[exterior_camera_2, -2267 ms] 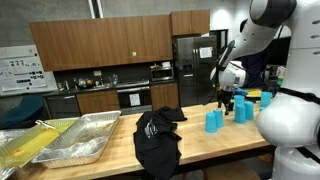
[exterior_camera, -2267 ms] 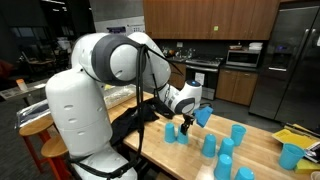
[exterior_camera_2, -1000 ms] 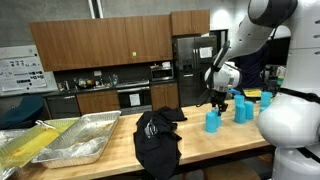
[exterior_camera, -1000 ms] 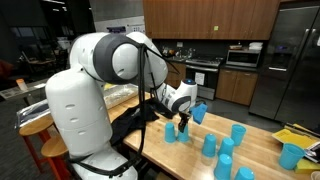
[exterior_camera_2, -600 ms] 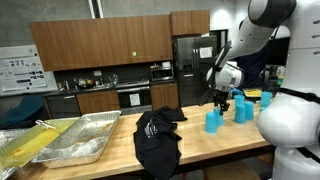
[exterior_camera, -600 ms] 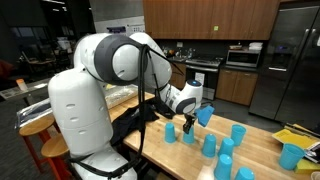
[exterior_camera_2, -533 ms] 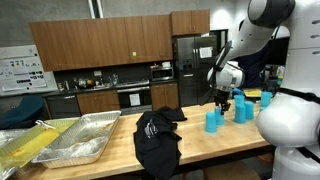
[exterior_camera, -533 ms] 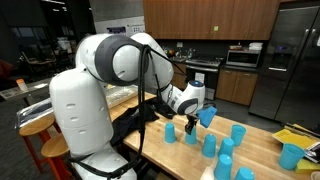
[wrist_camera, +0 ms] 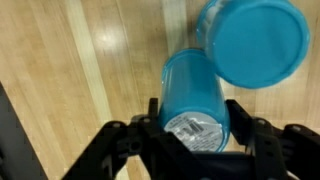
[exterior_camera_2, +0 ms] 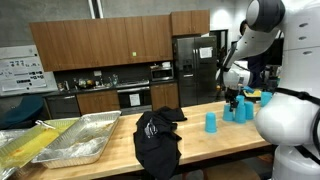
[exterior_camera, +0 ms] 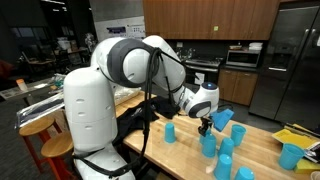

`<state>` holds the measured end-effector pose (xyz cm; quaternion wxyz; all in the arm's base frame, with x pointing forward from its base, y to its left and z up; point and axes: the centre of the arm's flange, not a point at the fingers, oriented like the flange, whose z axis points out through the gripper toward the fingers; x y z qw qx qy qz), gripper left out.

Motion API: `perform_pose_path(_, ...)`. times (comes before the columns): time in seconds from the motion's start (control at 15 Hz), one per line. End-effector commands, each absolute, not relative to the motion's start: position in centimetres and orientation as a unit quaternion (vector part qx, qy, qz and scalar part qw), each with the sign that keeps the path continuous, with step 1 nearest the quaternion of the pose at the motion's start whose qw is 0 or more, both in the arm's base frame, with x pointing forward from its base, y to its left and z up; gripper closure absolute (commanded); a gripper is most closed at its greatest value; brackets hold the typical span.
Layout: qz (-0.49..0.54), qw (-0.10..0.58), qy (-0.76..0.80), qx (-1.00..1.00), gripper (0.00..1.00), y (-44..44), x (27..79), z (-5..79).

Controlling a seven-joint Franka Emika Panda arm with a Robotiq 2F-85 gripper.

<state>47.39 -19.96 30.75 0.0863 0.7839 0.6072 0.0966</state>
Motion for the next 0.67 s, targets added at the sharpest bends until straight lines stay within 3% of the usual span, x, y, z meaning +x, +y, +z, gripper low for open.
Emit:
perform_pose_path(0.0, 0.116, 0.102, 0.587, 0.795, 0.59, -22.8, 50.0, 30.8)
perform_pose_path(0.27, 0.135, 0.097, 0.576, 0.800, 0.59, -23.8, 51.8, 31.3)
perform_pose_path(0.33, 0.133, 0.106, 0.577, 0.799, 0.09, -23.7, 52.0, 31.3)
perform_pose_path(0.4, 0.127, 0.102, 0.576, 0.801, 0.08, -23.1, 50.9, 31.3)
perform_pose_path(0.47, 0.126, 0.102, 0.576, 0.801, 0.29, -23.1, 51.1, 31.3)
perform_pose_path(0.6, 0.125, 0.099, 0.577, 0.801, 0.18, -23.0, 51.0, 30.9)
